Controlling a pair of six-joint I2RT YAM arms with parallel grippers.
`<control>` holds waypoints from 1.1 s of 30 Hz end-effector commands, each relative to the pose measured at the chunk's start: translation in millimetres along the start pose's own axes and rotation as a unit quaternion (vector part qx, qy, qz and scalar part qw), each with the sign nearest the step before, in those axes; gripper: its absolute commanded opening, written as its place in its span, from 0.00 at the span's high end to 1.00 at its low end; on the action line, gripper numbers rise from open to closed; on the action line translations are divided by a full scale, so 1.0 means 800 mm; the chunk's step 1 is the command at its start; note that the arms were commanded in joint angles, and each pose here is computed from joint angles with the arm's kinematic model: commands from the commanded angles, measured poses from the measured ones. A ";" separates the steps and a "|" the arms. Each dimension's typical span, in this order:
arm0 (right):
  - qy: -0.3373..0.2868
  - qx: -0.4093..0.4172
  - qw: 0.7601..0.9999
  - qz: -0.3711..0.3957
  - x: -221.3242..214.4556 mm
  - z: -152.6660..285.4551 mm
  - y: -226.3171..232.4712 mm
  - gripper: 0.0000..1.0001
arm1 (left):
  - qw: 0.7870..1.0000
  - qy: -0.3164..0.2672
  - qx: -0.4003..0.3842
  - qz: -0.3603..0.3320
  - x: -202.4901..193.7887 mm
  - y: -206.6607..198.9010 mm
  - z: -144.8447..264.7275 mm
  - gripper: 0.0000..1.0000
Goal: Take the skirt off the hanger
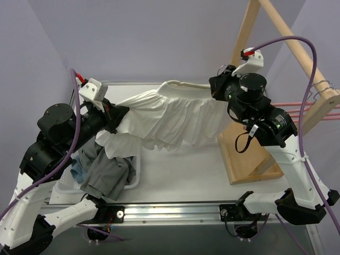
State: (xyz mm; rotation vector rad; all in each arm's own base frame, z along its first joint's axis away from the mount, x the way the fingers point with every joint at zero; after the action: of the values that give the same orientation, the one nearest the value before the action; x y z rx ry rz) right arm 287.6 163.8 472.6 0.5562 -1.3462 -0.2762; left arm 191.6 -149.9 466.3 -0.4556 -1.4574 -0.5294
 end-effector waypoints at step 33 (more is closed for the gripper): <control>0.062 0.417 0.858 -0.294 0.137 0.096 0.147 1.00 | 0.998 0.027 0.058 -0.018 0.054 0.039 0.009 0.98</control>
State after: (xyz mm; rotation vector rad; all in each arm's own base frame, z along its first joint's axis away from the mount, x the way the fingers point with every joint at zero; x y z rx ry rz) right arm 248.6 208.0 604.2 1.7073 -0.9419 -0.2599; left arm 231.7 -170.3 451.9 -0.4279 -1.2208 -0.5981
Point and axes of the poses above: each gripper's point midway between its finger pads, its own z axis back along the fingers, its own y axis along the line the jaws close on, x = y × z, the point moved 3 cm from there along z, back along the fingers, and after that the axes turned 10 degrees about -z, right-handed, at the moved point
